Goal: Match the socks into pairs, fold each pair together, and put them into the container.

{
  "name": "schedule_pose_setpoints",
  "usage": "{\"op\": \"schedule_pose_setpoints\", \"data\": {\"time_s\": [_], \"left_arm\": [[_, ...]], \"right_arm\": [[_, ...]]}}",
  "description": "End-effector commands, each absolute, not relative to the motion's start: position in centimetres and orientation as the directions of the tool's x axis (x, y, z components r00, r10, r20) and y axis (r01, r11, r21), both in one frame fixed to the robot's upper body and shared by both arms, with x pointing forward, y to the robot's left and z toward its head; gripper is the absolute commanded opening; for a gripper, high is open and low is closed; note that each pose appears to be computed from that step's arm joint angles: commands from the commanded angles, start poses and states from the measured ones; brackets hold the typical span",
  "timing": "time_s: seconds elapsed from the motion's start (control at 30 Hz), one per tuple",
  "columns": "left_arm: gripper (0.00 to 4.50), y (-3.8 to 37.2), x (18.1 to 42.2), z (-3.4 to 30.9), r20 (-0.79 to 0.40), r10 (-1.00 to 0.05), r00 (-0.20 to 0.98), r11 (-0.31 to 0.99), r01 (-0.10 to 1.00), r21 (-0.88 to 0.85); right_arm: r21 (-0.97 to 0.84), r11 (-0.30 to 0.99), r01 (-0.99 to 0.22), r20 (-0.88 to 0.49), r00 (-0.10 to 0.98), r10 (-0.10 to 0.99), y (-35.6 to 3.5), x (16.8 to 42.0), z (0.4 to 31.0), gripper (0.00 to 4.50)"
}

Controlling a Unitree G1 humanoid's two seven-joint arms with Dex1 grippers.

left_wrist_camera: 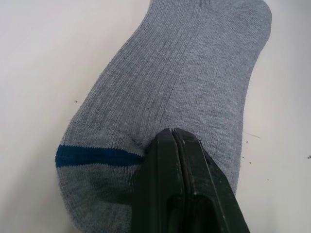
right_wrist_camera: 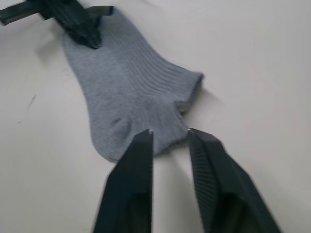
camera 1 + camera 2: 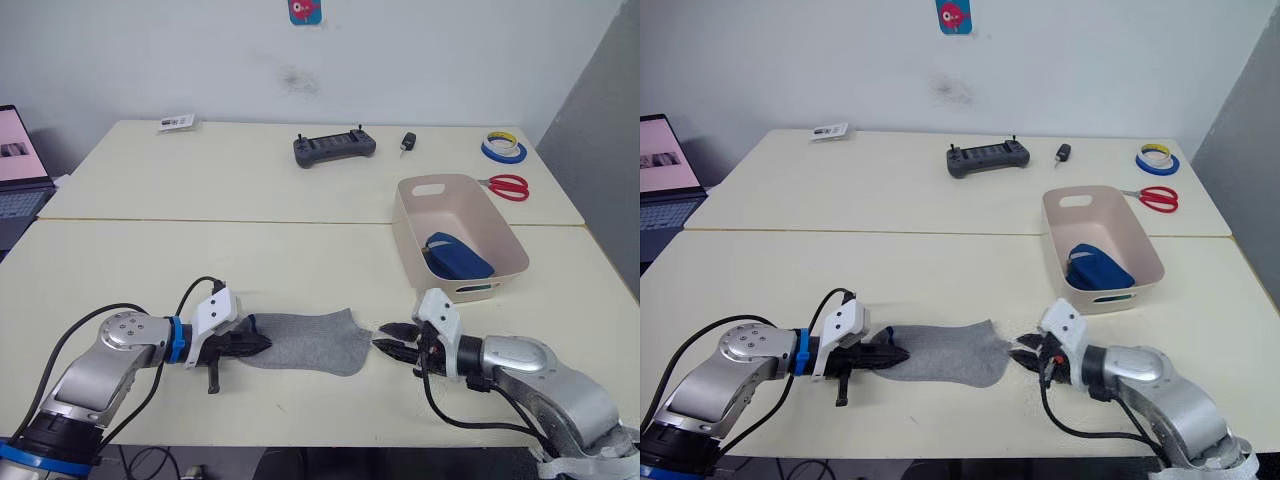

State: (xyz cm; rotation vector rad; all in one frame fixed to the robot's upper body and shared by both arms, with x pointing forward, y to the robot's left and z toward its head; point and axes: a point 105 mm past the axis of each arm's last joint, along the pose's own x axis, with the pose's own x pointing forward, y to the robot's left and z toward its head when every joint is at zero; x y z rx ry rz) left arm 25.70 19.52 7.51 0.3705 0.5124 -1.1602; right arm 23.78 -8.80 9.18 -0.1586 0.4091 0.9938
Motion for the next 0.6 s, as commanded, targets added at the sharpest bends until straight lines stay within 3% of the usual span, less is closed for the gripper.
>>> {"op": "schedule_pose_setpoints", "data": {"time_s": [0.03,0.13,0.33,0.43,0.6], "left_arm": [[0.00,19.9,25.0,5.6,-0.615,-0.736,0.285,0.378,0.926,-0.023],[0.00,19.7,25.0,5.5,-0.612,-0.739,0.282,0.375,0.927,-0.025],[0.00,19.5,24.9,5.6,-0.608,-0.741,0.284,0.376,0.926,-0.026],[0.00,19.4,24.9,5.7,-0.605,-0.743,0.286,0.378,0.925,-0.027],[0.00,19.4,24.9,6.0,-0.593,-0.748,0.298,0.388,0.921,-0.026]], "right_arm": [[0.075,0.578,-0.812,-0.391,0.510,0.767,-7.9,24.0,9.5,2.68],[0.100,0.607,-0.788,-0.415,0.521,0.746,-7.3,24.3,8.5,3.72],[0.132,0.625,-0.770,-0.448,0.516,0.730,-5.9,24.4,7.1,3.72],[0.123,0.600,-0.790,-0.441,0.498,0.746,-5.0,24.3,7.2,3.09],[0.099,0.581,-0.808,-0.438,0.489,0.754,-4.5,24.2,7.3,1.34]]}}
